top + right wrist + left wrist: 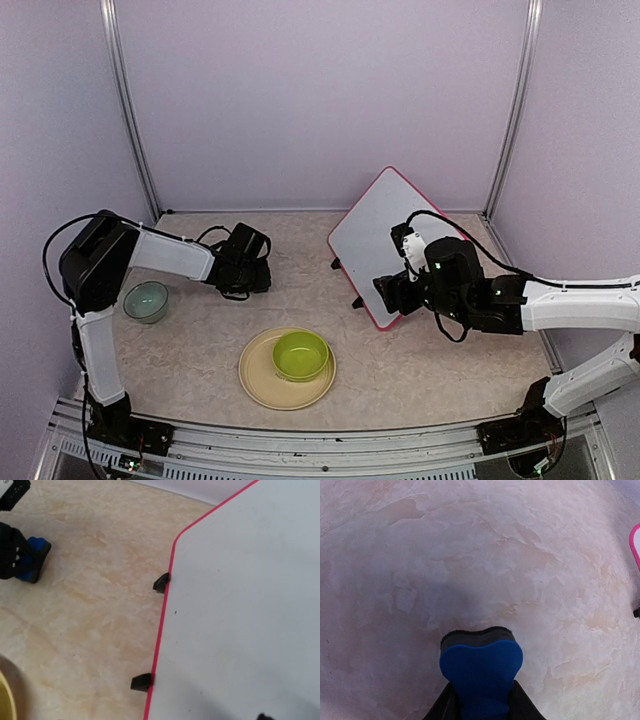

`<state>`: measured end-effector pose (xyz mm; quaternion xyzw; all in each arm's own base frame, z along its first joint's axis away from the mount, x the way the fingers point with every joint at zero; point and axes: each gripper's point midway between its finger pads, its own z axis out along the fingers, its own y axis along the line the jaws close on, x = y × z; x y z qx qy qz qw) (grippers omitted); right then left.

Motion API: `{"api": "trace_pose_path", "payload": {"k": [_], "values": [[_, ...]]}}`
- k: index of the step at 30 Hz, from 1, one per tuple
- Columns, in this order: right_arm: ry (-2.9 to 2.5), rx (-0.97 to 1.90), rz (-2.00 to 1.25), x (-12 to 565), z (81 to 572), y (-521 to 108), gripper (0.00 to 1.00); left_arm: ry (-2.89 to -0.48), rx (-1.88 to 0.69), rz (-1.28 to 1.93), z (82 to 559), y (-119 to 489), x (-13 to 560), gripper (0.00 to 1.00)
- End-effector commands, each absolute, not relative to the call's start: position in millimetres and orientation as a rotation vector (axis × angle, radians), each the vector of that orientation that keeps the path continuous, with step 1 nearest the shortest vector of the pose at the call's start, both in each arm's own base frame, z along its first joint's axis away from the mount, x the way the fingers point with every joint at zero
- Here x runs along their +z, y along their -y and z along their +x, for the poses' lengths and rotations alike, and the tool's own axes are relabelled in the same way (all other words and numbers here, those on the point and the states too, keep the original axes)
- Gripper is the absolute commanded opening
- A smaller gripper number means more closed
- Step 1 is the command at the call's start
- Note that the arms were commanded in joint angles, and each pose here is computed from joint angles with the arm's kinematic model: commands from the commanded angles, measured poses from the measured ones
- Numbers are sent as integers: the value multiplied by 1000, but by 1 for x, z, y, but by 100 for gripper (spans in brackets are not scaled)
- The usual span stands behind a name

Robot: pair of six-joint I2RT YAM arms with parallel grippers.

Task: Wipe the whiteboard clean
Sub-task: Place the whiteboard eraser at the center of the board.

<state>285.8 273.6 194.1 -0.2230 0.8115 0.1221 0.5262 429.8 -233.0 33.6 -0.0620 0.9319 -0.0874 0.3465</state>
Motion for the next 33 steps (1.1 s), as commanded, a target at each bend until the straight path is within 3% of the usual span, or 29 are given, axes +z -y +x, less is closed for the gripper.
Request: {"api": "trace_pose_path", "payload": {"k": [1, 3, 6, 15, 18, 24, 33], "values": [[-1921, 314, -503, 201, 287, -270, 80, -2442, -203, -180, 435, 228, 24, 34], [-1922, 316, -501, 201, 288, -270, 80, -2442, -202, -186, 436, 227, 23, 34], [-1923, 319, -502, 200, 287, -271, 80, -2439, -202, -190, 438, 227, 23, 45], [-1921, 328, -498, 201, 288, -271, 80, -2446, -191, -193, 445, 223, 22, 49], [-1921, 327, -498, 200, 288, -270, 80, -2454, -205, -192, 448, 224, 22, 56], [-1923, 330, -495, 200, 287, -269, 80, -2483, -295, -229, 455, 220, 15, 57], [-1908, 336, -482, 209, 286, -265, 80, -2267, -425, -211, 444, 223, 91, 65]]}}
